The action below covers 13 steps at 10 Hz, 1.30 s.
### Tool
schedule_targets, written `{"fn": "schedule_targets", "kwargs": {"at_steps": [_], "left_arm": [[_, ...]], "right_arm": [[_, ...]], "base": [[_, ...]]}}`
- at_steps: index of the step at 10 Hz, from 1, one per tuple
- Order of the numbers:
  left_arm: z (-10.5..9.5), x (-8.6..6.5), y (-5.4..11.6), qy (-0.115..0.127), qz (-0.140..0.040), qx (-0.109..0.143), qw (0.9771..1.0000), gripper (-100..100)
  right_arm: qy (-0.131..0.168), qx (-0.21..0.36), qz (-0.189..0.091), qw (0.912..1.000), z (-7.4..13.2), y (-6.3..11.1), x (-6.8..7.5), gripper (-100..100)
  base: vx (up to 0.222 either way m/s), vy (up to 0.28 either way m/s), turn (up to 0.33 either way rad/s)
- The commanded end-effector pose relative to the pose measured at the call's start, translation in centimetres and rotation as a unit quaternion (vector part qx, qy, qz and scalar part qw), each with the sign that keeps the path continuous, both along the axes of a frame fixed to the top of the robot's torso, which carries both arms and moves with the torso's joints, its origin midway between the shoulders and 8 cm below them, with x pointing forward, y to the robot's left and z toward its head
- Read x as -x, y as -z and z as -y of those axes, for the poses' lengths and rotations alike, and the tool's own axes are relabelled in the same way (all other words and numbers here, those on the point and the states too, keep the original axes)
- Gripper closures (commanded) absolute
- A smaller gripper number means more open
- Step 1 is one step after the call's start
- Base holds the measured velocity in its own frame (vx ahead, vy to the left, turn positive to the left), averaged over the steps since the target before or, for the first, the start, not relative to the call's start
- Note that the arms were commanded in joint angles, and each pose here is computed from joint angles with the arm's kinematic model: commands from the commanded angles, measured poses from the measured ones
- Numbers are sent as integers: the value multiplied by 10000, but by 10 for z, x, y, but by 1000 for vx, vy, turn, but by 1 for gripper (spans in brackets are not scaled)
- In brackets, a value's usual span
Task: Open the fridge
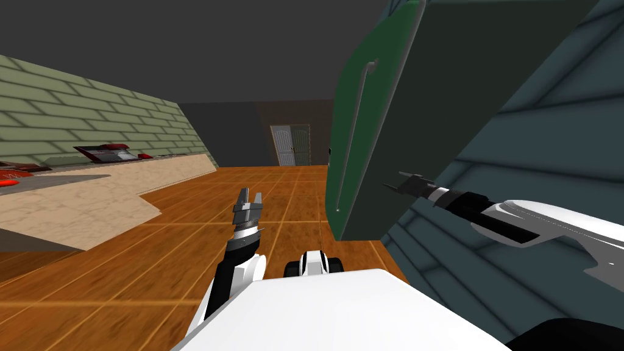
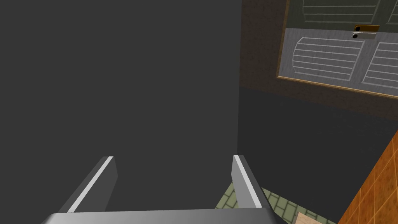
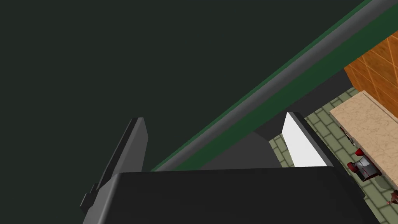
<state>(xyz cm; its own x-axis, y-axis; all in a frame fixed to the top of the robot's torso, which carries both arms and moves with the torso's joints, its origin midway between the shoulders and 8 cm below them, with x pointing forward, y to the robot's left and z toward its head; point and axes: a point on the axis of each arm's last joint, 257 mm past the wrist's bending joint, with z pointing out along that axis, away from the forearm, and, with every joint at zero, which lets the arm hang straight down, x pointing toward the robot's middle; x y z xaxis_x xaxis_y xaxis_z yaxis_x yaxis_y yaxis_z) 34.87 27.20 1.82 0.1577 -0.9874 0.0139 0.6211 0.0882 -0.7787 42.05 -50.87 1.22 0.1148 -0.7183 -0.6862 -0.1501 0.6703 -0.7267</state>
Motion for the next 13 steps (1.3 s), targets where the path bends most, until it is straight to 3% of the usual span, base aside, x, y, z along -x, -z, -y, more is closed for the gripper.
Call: {"fn": "schedule_targets", "kwargs": {"at_steps": [1,2,3,6,7,8,10,11,13], "left_arm": [[0,0,0,0,0,0,10000,0],[0,0,0,0,0,0,10000,0],[0,0,0,0,0,0,10000,0],[0,0,0,0,0,0,10000,0],[0,0,0,0,0,0,10000,0],[0,0,0,0,0,0,10000,0],[0,0,0,0,0,0,10000,0],[0,0,0,0,0,0,10000,0],[0,0,0,0,0,0,10000,0]], "right_arm": [[138,602,44,9981,16,-24,-6,-100],[115,632,37,9979,15,-25,-7,-100],[238,949,89,9952,27,-38,-11,-100],[263,1360,127,9903,30,-57,-21,-100],[349,1662,185,9853,38,-72,-26,-100],[322,1694,181,9849,35,-74,-28,-100],[458,2244,303,9729,45,-104,-38,-100],[413,2294,300,9720,41,-106,-41,-100],[510,2750,422,9592,44,-133,-50,-100]], "base": [[59,130,-9],[43,121,-10],[46,128,-8],[36,114,-7],[26,99,-10],[29,85,-6],[61,122,-9],[36,131,-10],[25,123,-27]]}}
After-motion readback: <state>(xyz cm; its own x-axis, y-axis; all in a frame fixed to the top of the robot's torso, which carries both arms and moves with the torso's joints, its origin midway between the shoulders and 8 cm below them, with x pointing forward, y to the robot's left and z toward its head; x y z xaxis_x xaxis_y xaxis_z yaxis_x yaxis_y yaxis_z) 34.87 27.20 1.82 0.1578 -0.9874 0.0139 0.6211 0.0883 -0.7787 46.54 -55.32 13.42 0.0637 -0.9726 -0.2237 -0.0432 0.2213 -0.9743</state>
